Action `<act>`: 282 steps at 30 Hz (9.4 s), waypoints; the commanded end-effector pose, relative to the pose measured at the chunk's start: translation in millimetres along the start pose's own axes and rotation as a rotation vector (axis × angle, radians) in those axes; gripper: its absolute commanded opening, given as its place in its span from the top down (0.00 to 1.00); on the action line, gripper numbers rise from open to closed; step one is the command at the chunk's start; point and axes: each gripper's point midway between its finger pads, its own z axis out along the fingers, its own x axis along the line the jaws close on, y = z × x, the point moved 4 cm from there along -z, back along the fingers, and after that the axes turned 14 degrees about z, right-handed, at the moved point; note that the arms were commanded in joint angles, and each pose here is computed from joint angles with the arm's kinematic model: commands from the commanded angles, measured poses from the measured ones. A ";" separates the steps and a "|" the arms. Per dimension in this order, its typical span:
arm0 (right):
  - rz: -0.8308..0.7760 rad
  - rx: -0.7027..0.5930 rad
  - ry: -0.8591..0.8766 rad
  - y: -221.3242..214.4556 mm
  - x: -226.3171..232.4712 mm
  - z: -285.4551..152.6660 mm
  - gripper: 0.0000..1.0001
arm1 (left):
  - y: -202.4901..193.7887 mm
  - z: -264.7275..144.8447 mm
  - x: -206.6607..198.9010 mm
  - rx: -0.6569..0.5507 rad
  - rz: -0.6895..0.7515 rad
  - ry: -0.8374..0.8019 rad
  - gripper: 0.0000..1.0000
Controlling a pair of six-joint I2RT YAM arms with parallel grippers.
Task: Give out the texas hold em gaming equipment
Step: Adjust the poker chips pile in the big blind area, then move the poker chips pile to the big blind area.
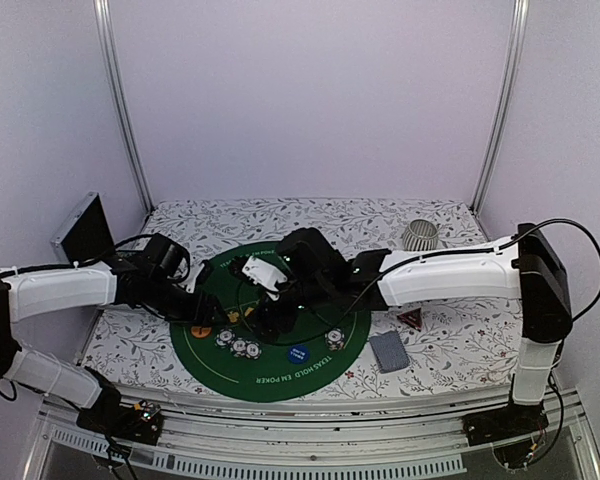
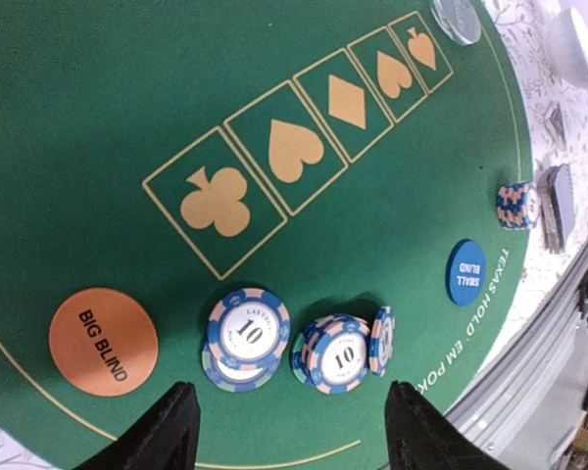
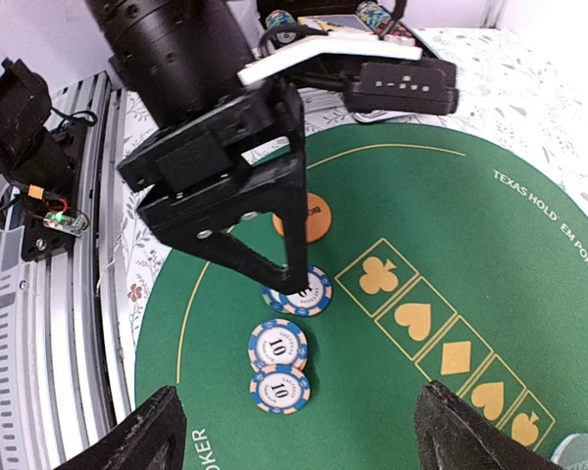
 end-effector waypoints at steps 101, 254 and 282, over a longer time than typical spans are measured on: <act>0.343 -0.191 -0.268 -47.2 -89.9 -163.0 0.16 | -18.4 55.9 -45.0 0.379 0.451 0.169 0.56; 0.303 -0.307 -0.341 -37.5 -84.3 -230.7 0.13 | -26.2 53.1 9.3 0.566 0.241 0.118 0.71; 0.282 -0.288 -0.292 -31.5 -80.0 -220.7 0.12 | 23.8 36.1 10.7 0.455 0.313 0.200 0.58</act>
